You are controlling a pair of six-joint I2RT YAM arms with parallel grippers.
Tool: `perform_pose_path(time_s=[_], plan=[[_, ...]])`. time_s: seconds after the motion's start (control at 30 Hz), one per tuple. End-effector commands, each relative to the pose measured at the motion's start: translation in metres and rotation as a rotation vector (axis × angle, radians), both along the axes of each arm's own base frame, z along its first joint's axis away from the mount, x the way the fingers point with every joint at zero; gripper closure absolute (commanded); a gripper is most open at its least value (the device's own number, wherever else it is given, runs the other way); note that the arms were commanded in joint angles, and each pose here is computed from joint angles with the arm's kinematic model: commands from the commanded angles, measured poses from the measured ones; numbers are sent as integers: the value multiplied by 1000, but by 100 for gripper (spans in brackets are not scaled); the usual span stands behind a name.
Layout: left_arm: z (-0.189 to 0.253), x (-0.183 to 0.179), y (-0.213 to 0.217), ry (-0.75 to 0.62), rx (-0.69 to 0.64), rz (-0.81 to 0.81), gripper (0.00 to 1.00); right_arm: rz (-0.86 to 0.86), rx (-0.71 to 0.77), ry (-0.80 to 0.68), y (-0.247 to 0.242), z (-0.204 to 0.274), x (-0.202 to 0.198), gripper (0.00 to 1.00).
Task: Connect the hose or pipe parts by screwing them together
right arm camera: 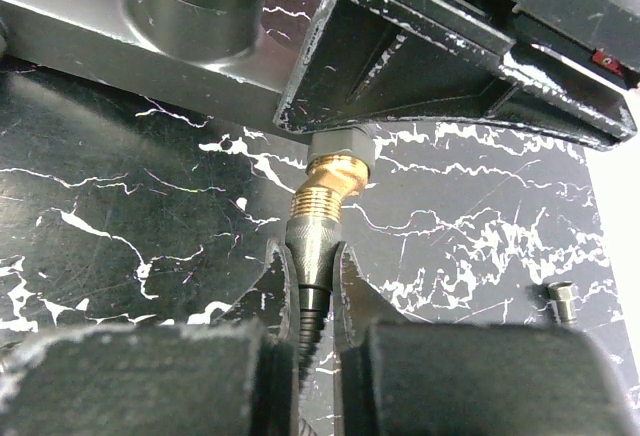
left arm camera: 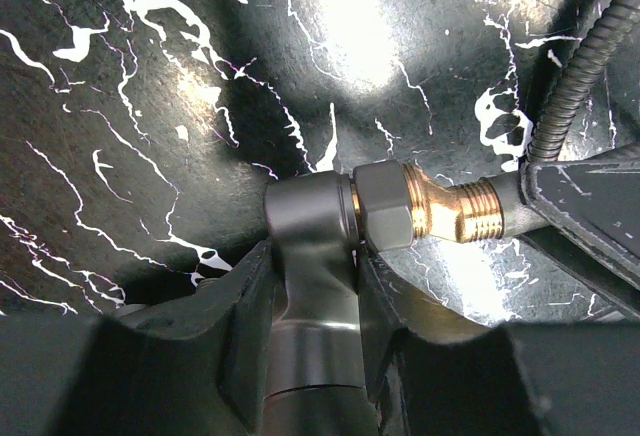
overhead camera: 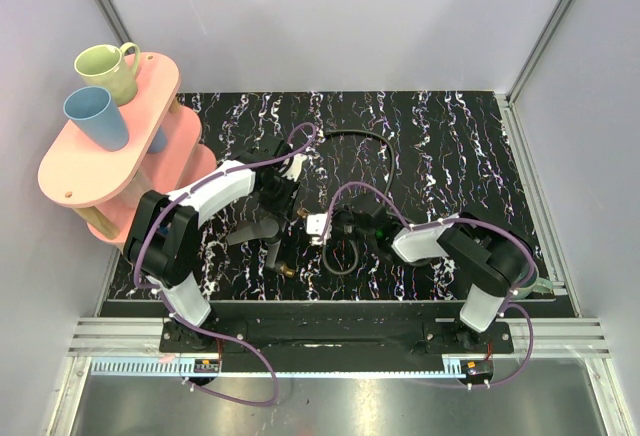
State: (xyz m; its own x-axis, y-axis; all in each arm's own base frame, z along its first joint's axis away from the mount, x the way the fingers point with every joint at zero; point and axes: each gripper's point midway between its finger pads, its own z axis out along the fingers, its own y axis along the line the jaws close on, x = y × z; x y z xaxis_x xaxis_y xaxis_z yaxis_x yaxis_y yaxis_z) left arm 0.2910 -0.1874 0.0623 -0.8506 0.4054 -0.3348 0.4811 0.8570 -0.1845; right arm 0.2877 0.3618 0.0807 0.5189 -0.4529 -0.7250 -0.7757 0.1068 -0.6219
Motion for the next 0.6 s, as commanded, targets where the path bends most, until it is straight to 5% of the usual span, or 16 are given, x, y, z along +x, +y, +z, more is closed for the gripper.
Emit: perform_pose_path(time_s=[0.0,0.57], plan=[[43,-13,-62,-26,-273,-147,100,76,123,15,28,36,1,100],[62,-18,-78,-107,-422,-91,100,-87,353,493,17,40,24,100]])
